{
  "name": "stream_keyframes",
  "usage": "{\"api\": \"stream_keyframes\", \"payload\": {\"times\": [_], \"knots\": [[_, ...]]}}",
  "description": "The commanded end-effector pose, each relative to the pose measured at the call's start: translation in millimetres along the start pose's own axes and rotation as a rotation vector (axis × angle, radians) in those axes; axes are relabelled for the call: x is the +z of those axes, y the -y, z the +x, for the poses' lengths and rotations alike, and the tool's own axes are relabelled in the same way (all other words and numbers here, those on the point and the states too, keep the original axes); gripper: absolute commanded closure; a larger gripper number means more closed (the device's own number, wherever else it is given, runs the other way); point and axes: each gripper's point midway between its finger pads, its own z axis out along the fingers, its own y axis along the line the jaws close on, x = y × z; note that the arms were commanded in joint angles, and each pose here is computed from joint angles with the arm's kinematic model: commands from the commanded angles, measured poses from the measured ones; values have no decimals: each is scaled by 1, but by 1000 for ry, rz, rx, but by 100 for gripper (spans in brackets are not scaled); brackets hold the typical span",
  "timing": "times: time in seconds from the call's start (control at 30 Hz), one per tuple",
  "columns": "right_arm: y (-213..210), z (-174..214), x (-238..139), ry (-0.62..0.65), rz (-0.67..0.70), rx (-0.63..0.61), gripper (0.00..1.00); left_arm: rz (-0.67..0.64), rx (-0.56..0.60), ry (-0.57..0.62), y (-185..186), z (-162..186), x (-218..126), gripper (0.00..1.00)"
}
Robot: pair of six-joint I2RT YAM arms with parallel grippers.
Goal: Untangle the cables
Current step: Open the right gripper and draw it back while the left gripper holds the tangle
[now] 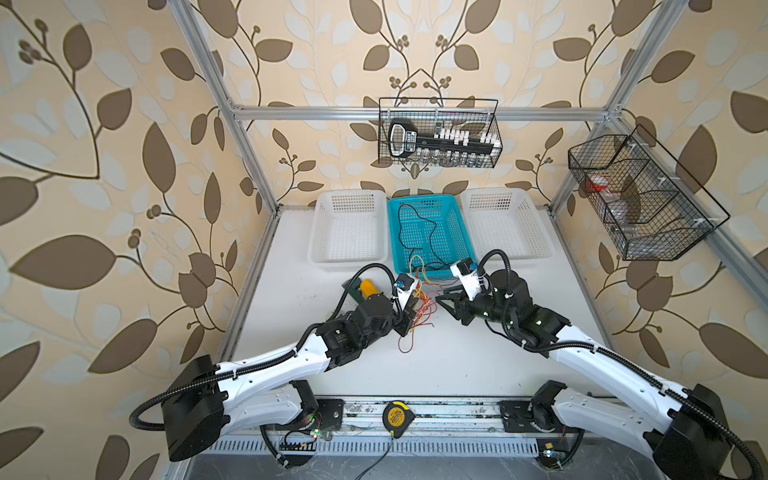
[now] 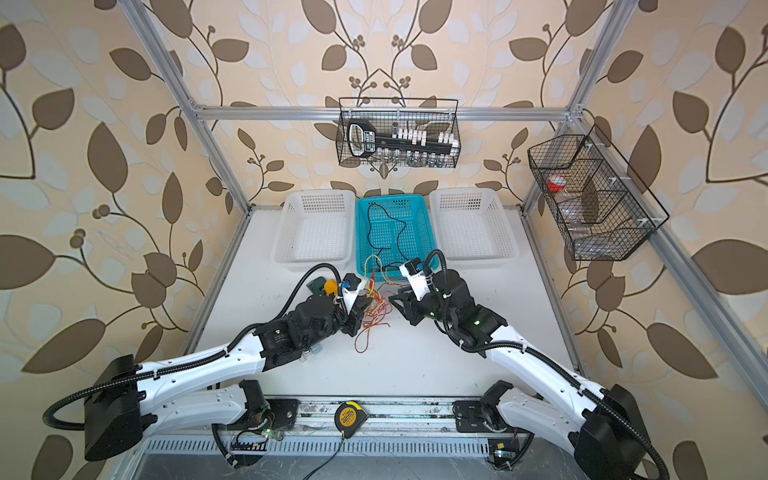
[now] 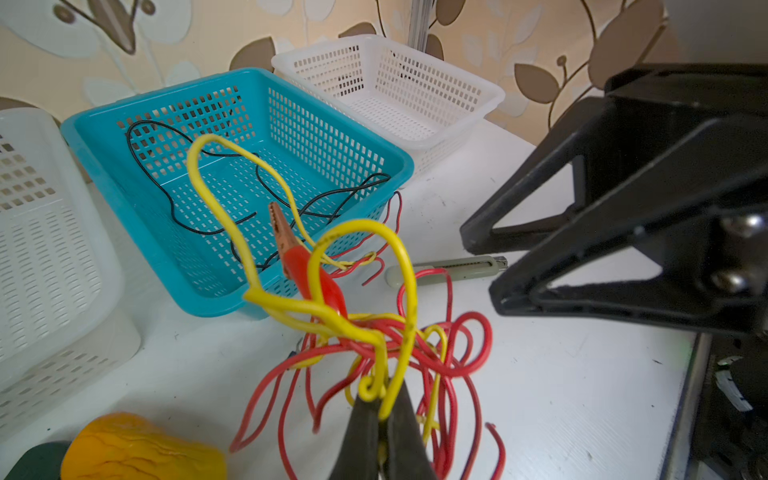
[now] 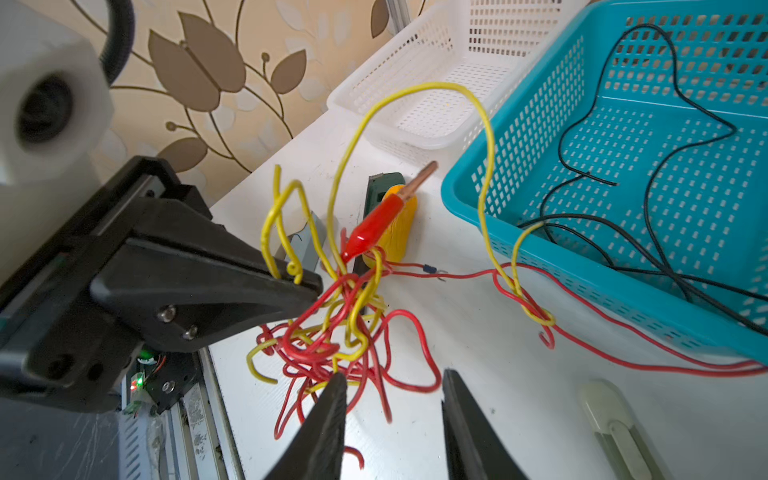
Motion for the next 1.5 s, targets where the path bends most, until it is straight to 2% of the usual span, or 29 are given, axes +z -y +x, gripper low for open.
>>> {"api": "stream_keyframes", "payload": {"times": [0.0, 0.23, 0.37, 0.43, 0.5, 0.7, 1.0, 1.17, 1.47], "knots": [[-20, -16, 5, 27, -57, -103, 60, 70, 7, 63, 13, -31, -3, 100], [-21, -23, 16, 40, -28, -122, 60, 108, 11, 57, 21, -34, -1, 100], [-16, -24, 16, 49, 8, -117, 78, 89, 12, 47, 18, -32, 1, 100], [-4, -22, 16, 44, 71, -105, 95, 67, 7, 46, 14, -32, 2, 100], [7, -17, 14, 29, 135, -96, 100, 36, 0, 49, 8, -32, 1, 100], [45, 2, 0, -2, 332, -48, 100, -64, -38, 75, -12, -29, -7, 100], [124, 57, -34, -103, 585, 200, 100, -151, -178, 153, -49, -26, -37, 100], [140, 76, -37, -149, 636, 253, 100, -188, -238, 198, -68, -26, -56, 100], [165, 99, -38, -214, 691, 354, 100, -287, -226, 153, -91, -16, -76, 100]]}}
